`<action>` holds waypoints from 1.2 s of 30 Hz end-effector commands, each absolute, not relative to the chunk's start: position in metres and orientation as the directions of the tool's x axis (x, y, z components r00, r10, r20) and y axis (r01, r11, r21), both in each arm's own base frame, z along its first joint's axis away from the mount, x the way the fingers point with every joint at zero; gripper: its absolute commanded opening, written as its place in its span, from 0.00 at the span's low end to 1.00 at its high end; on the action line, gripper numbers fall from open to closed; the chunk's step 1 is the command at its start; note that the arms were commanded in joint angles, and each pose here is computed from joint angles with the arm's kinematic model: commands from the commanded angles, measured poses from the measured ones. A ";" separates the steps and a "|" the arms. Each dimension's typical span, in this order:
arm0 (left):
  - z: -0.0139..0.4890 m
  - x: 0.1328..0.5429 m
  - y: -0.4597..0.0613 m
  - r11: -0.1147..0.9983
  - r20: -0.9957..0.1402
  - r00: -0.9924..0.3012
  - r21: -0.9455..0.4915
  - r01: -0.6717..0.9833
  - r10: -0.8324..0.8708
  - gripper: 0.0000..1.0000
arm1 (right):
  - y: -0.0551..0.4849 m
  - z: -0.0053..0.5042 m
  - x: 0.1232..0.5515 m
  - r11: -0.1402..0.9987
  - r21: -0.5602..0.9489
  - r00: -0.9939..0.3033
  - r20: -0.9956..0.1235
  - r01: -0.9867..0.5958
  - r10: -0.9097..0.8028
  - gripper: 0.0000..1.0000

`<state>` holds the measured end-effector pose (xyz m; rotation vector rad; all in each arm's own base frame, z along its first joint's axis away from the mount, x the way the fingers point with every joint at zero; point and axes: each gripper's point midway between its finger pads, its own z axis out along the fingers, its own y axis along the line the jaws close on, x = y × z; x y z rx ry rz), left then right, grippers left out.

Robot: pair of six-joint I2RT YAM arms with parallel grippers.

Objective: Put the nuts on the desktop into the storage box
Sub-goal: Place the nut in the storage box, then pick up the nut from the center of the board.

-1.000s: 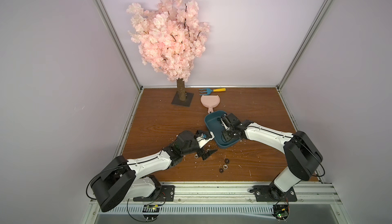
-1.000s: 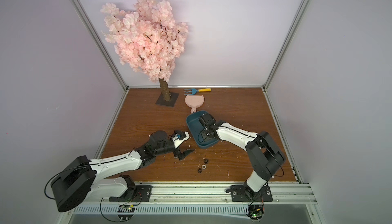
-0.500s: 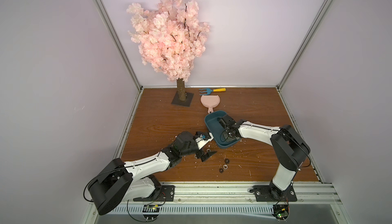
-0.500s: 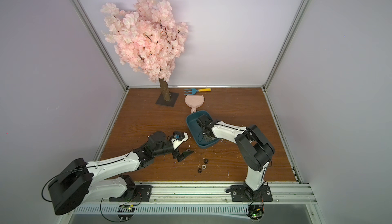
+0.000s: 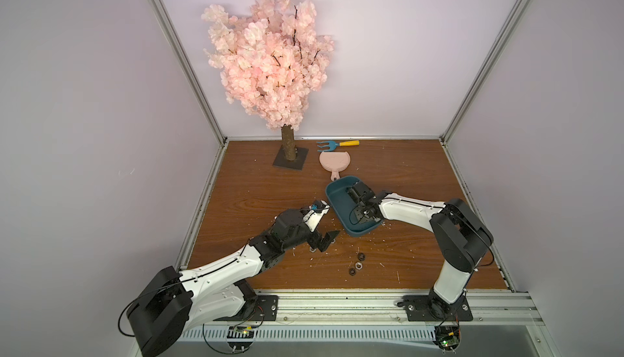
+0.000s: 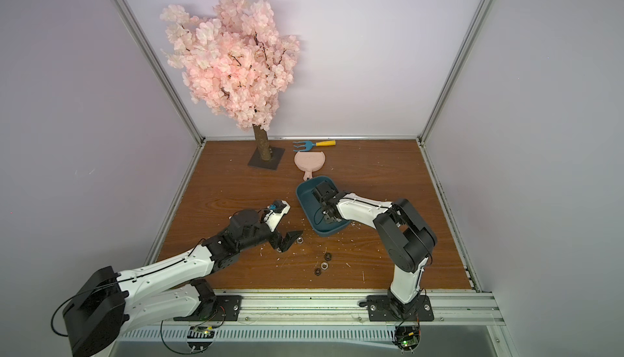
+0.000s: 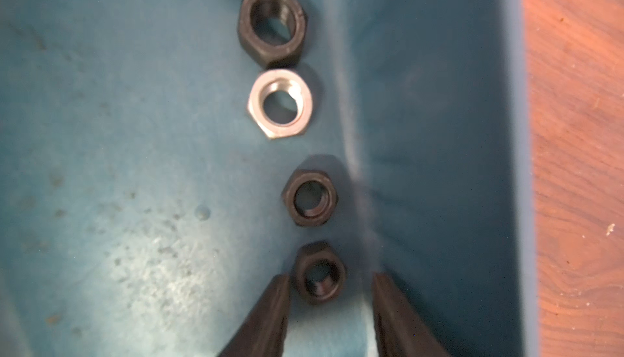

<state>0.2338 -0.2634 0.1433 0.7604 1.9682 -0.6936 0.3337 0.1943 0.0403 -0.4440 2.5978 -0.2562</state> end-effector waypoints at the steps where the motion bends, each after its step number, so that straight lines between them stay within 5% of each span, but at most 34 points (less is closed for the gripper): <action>1: 0.120 0.233 -0.246 0.781 -0.731 -0.655 -0.293 0.552 0.189 1.00 | 0.200 0.079 0.346 0.946 -0.227 -0.781 -0.536 -0.232 -0.320 0.46; 6: 0.113 0.224 -0.238 0.820 -0.624 -0.764 -0.345 0.457 0.164 1.00 | 0.221 0.119 0.346 0.953 -0.125 -0.701 -0.652 -0.276 -0.288 0.46; 14: 0.097 0.211 -0.230 0.856 -0.509 -0.854 -0.390 0.339 0.106 1.00 | 0.241 0.189 0.329 0.904 -0.003 -0.462 -0.859 -0.427 -0.221 0.59; 15: 0.093 0.209 -0.229 0.865 -0.500 -0.858 -0.373 0.337 0.119 1.00 | 0.244 0.197 0.323 0.885 0.002 -0.424 -0.878 -0.466 -0.221 0.64; 16: 0.089 0.207 -0.226 0.876 -0.484 -0.865 -0.352 0.328 0.129 1.00 | 0.250 0.207 0.314 0.850 0.001 -0.369 -0.901 -0.526 -0.228 0.96; 17: 0.084 0.206 -0.223 0.888 -0.468 -0.874 -0.336 0.314 0.132 0.99 | 0.253 0.214 0.303 0.814 -0.004 -0.313 -0.922 -0.581 -0.228 0.99; 25: 0.062 0.205 -0.217 0.923 -0.418 -0.894 -0.260 0.286 0.159 0.87 | 0.245 0.253 0.246 0.677 -0.136 0.063 -0.989 -0.724 -0.131 0.99; 36: 0.036 0.189 -0.212 0.950 -0.324 -0.929 -0.190 0.248 0.178 0.70 | 0.238 0.262 0.236 0.674 -0.106 0.059 -0.994 -0.731 -0.092 0.99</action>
